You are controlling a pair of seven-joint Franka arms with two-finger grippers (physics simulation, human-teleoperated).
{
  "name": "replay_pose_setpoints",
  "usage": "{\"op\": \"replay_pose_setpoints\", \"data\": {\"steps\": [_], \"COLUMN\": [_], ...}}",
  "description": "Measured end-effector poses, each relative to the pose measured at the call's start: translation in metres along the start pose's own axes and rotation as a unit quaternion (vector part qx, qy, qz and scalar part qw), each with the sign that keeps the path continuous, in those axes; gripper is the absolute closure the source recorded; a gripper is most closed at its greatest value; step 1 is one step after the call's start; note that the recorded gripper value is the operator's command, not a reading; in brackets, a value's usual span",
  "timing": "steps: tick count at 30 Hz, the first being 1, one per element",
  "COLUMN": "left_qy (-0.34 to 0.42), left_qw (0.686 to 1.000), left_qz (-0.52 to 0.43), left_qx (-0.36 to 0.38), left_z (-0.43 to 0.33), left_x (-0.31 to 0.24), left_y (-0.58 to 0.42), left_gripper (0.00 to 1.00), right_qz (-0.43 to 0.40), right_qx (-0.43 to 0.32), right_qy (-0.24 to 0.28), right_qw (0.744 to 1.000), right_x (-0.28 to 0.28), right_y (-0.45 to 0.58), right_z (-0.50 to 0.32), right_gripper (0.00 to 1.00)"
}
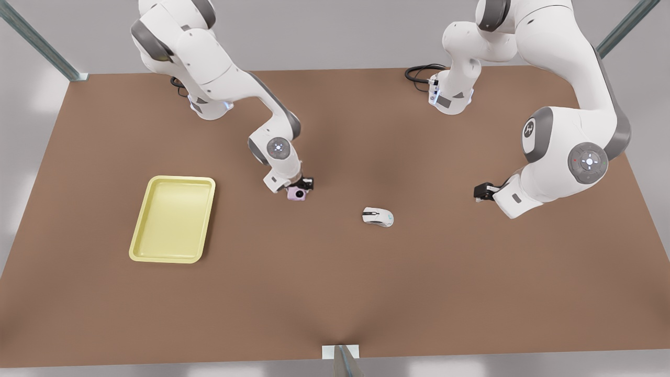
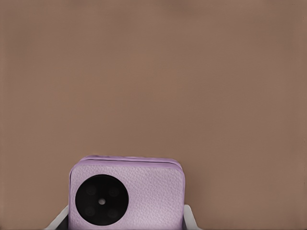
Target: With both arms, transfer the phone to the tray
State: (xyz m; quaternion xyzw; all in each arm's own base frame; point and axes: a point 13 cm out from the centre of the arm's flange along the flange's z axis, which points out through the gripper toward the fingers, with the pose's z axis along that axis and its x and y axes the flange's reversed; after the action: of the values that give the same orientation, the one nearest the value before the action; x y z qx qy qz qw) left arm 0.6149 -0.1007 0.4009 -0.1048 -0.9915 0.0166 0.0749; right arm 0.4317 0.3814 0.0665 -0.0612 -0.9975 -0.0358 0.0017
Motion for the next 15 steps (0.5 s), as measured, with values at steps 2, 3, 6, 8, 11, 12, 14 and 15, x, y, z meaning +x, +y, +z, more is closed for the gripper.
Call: {"op": "replay_pose_setpoints", "data": {"steps": [2, 3, 6, 8, 11, 12, 14, 15], "left_qy": [0.000, 0.001, 0.001, 0.002, 0.002, 0.000, -0.006, -0.009], "left_qw": [1.000, 1.000, 1.000, 1.000, 1.000, 1.000, 1.000, 1.000], "left_qz": [0.000, 0.000, 0.000, 0.000, -0.001, -0.002, -0.003, -0.002], "left_qx": [0.000, 0.000, 0.000, 0.000, -0.001, -0.002, -0.001, 0.000], "left_z": [0.000, 0.000, 0.000, 0.002, 0.006, 0.005, 0.002, 0.000], "left_x": [0.000, 0.001, 0.001, 0.000, -0.005, -0.006, -0.008, -0.009], "left_y": [0.000, 0.000, 0.000, 0.000, 0.000, 0.002, 0.002, 0.001], "left_gripper": [0.00, 0.00, 0.00, 0.00, 0.00, 0.00, 0.00, 0.00], "right_qz": [0.032, 0.051, 0.108, 0.139, 0.180, 0.187, 0.182, 0.170], "right_qx": [-0.007, -0.008, -0.002, 0.008, 0.026, 0.029, 0.030, 0.030], "right_qy": [-0.018, -0.026, -0.039, -0.039, -0.016, -0.004, 0.022, 0.033], "right_qw": [0.999, 0.998, 0.993, 0.989, 0.983, 0.982, 0.982, 0.984], "right_x": [-0.044, -0.067, -0.125, -0.151, -0.158, -0.156, -0.146, -0.141], "right_y": [-0.030, -0.053, -0.141, -0.210, -0.329, -0.364, -0.409, -0.418], "right_z": [-0.033, -0.048, -0.082, -0.100, -0.101, -0.095, -0.076, -0.067], "right_gripper": [0.25, 0.25, 0.25, 0.25, 0.24, 0.23, 0.12, 0.00]}}
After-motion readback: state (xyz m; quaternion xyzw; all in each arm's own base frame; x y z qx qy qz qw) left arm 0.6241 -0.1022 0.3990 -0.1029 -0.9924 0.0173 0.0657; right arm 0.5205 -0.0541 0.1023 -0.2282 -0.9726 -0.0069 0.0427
